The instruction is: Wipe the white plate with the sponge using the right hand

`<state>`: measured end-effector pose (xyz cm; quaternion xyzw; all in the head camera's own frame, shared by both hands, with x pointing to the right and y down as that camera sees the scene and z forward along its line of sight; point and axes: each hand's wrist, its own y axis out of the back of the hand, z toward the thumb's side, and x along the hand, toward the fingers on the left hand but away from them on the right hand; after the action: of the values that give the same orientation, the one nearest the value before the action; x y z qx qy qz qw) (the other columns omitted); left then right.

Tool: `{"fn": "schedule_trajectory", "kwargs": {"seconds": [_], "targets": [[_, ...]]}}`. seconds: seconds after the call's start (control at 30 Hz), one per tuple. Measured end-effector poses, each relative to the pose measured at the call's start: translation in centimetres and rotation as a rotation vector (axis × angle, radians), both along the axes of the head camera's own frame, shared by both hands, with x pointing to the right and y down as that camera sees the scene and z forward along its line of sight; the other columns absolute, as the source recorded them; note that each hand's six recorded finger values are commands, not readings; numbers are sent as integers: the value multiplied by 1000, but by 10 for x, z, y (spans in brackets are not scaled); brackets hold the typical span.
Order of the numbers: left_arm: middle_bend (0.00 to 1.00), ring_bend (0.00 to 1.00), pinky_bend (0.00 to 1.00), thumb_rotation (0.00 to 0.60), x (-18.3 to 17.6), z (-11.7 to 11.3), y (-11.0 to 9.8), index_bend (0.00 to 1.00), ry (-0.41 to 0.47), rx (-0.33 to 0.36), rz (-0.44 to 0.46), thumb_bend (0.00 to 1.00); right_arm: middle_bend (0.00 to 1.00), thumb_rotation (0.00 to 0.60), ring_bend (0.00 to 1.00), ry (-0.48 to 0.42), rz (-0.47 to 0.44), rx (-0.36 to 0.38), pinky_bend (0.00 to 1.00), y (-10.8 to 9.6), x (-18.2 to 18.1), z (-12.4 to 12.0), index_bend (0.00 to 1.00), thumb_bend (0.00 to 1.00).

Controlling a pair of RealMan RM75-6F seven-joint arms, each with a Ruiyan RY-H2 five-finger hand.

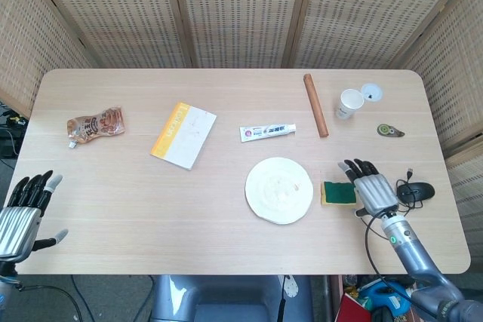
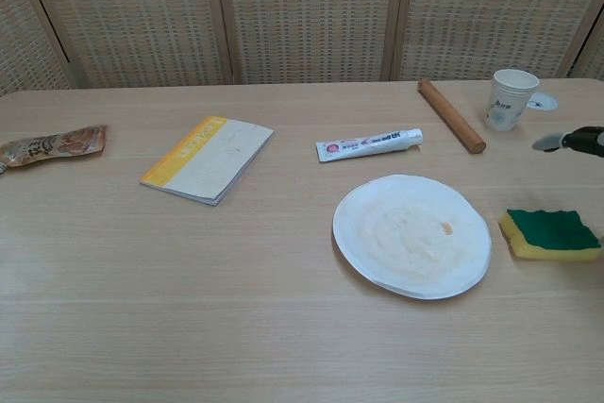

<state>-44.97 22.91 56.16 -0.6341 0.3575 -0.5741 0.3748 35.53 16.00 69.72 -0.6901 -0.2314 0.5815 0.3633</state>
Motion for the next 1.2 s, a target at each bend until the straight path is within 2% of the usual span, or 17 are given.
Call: {"fn": "schedule_trajectory", "kwargs": {"seconds": [0.17, 0.53, 0.67, 0.93, 1.07, 1.2], "targets": [[0, 0, 0, 600, 2, 3, -2, 0, 1, 14, 3, 0, 221, 600, 163, 17, -2, -12, 279, -4, -6, 17, 161, 67], [0, 0, 0, 600, 1, 12, -2, 0, -29, -14, -3, 0, 251, 600, 196, 19, -29, -46, 333, -1, -23, 41, 234, 71], [0, 0, 0, 600, 1, 14, -3, 0, -40, -21, -6, 0, 264, 600, 208, 27, -32, -54, 365, -1, -23, 46, 261, 104], [0, 0, 0, 600, 1, 16, -3, 0, -51, -29, -5, 0, 269, 600, 214, 57, -22, -58, 385, -2, -17, 55, 267, 121], [0, 0, 0, 600, 2, 17, -3, 0, -54, -32, -5, 0, 294, 600, 236, 67, -12, -67, 442, -1, -12, 57, 297, 124], [0, 0, 0, 600, 2, 18, -2, 0, -55, -34, -5, 0, 336, 600, 276, 76, -3, -68, 563, -1, -7, 59, 339, 144]]}}
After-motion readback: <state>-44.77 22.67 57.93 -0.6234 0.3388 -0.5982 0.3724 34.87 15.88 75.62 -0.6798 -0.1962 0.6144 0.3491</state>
